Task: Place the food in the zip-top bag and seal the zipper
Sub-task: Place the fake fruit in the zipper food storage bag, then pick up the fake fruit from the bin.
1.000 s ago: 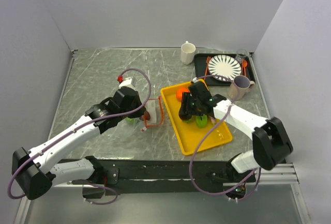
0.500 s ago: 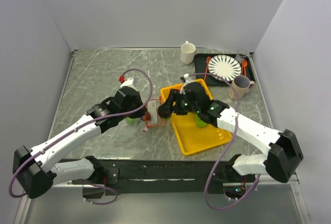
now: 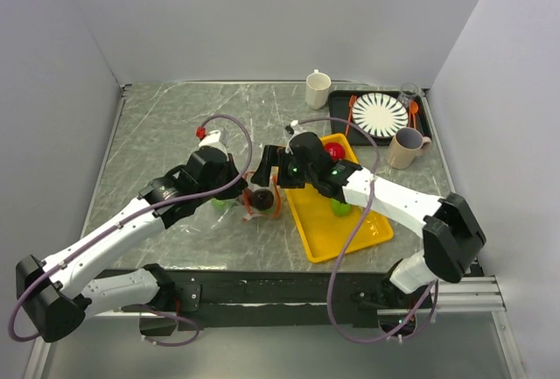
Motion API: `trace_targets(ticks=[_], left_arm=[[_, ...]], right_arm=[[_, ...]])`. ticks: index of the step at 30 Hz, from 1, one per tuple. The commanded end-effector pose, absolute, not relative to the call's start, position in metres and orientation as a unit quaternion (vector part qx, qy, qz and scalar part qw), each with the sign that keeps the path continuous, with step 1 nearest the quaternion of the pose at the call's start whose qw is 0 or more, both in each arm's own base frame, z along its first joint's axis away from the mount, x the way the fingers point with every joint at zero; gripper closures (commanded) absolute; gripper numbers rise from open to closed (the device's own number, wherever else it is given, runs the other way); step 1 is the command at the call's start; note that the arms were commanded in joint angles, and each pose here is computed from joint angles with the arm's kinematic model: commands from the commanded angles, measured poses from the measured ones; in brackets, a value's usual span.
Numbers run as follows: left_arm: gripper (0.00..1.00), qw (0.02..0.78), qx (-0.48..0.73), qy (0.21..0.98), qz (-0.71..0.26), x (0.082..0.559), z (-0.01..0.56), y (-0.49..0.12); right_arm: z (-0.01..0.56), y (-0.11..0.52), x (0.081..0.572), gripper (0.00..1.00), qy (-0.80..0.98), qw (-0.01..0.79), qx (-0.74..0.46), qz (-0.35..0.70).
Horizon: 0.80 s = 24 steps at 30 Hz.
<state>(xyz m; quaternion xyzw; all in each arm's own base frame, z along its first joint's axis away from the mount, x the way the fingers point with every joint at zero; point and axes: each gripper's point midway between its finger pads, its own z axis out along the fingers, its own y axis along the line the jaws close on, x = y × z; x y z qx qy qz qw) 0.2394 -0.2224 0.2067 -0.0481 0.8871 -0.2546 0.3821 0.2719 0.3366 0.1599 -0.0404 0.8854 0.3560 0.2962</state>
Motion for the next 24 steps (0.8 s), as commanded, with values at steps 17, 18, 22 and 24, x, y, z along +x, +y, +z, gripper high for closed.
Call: trace_targets(ticks=[17,18,22,24], left_arm=[[0.99,0.459,-0.115,0.837,-0.276,0.249,0.271,-0.199],[0.99,0.465,-0.122,0.831,-0.280,0.248,0.278,-0.195],[0.99,0.484,-0.120,0.825,-0.266,0.246,0.292,-0.179],[0.99,0.470,-0.119,0.838,-0.252,0.249,0.284,-0.182]], right_arm=[[0.107,0.130,0.259,0.00,0.932,0.338,0.104,0.077],[0.105,0.128,0.260,0.00,0.933,0.336,0.104,0.074],[0.101,0.127,0.265,0.00,0.936,0.330,0.098,0.069],[0.098,0.130,0.268,0.00,0.938,0.327,0.094,0.067]])
